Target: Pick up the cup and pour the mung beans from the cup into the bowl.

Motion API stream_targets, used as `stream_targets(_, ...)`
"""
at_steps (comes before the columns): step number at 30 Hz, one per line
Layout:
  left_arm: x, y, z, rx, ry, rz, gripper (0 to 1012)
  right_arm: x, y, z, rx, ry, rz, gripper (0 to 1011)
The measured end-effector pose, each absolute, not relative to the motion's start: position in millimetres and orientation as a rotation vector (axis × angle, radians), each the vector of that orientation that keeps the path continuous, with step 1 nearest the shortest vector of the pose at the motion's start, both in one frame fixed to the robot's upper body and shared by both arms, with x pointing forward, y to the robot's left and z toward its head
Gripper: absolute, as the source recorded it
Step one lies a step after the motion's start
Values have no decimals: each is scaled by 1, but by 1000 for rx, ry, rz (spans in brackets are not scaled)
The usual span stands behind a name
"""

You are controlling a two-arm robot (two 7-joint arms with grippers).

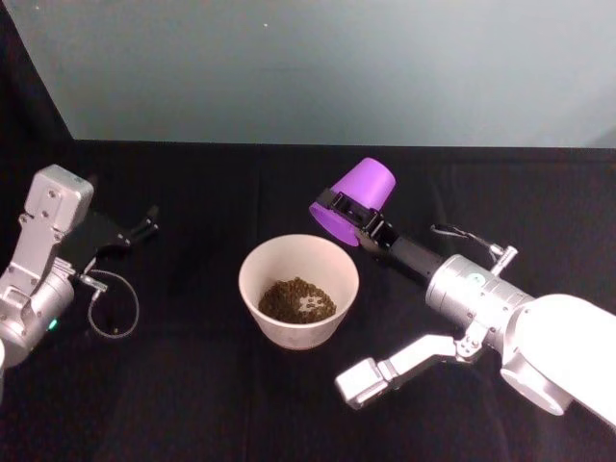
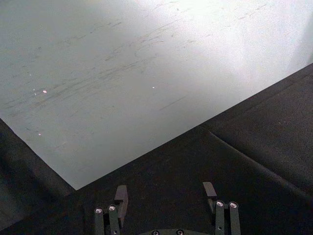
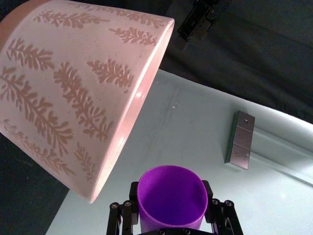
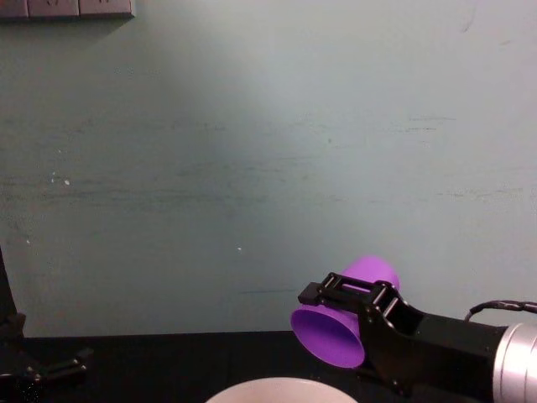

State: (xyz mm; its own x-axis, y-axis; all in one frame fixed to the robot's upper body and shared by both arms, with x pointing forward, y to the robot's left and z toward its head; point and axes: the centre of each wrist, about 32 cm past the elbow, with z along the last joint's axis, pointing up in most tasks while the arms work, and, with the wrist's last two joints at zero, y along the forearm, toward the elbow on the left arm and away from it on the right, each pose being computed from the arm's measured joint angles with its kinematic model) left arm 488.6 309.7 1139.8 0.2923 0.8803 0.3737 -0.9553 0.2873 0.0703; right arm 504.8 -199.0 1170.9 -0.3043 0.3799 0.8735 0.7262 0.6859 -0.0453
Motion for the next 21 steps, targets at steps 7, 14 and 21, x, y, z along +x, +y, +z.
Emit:
stream_targets(7,489,310,1140,304,-285,1248,1000,505,-200,1170,-865,-1936,-444,736)
stream_targets(14,489,310,1140,305,-285,1248,1000,506,-202,1172,-854,-1908,-463,736)
stream_targets(21,489,310,1140,304,-285,1248,1000,509,-207,1178,-807,-1827,-519,736)
